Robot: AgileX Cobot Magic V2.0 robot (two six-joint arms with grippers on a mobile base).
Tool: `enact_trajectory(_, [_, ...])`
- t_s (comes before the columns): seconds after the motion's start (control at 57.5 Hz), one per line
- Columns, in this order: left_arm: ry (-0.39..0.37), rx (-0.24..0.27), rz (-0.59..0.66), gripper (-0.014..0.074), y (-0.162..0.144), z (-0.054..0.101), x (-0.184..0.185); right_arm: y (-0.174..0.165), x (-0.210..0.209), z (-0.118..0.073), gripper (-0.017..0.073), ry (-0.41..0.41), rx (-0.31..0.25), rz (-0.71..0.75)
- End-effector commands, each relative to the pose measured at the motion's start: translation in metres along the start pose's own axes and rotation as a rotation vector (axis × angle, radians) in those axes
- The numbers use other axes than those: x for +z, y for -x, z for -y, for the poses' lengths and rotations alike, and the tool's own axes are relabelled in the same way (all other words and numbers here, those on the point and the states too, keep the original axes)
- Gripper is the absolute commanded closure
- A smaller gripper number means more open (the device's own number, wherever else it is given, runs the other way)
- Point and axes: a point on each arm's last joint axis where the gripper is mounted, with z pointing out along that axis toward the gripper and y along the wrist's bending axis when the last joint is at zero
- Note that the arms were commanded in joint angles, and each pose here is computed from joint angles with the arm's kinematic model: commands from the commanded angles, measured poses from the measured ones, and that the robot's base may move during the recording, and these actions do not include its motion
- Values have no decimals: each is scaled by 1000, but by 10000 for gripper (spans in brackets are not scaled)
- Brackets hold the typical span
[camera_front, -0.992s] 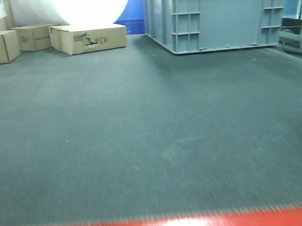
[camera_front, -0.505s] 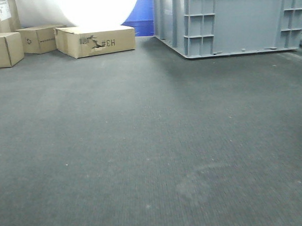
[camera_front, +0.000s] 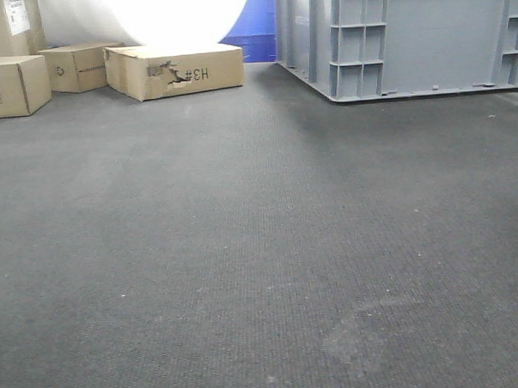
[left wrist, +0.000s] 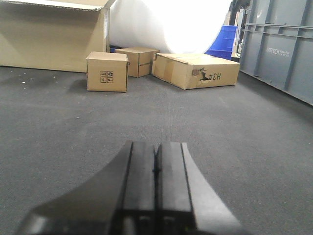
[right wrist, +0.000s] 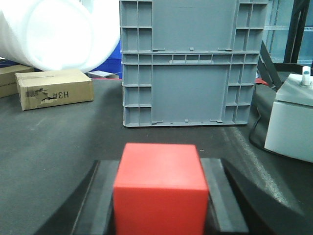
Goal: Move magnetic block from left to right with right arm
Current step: 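Stop the base in front of the grey crate and boxes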
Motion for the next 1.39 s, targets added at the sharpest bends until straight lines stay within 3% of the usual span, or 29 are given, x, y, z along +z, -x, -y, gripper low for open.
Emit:
enact_trajectory(0.0, [6, -4, 90, 720, 6, -1, -1, 17, -1, -1, 319, 2, -9, 109])
enact_trajectory(0.713, [6, -4, 90, 720, 6, -1, -1, 27, 0, -2, 319, 7, -13, 99])
enact_trajectory(0.852, [6, -4, 90, 720, 6, -1, -1, 48, 13, -3, 319, -2, -13, -35])
enact_trajectory(0.974, [6, -4, 90, 720, 6, -1, -1, 49, 36, -3, 319, -15, -13, -238])
enact_trajectory(1.2, [6, -4, 90, 720, 6, -1, -1, 18, 78, -3, 319, -31, 20, -707])
enact_trajectory(1.305, [6, -4, 90, 720, 6, -1, -1, 5, 95, -9, 319, 2, 5, -829])
enact_trajectory(1.374, [6, -4, 90, 720, 6, -1, -1, 0, 105, -18, 319, 28, 25, -880])
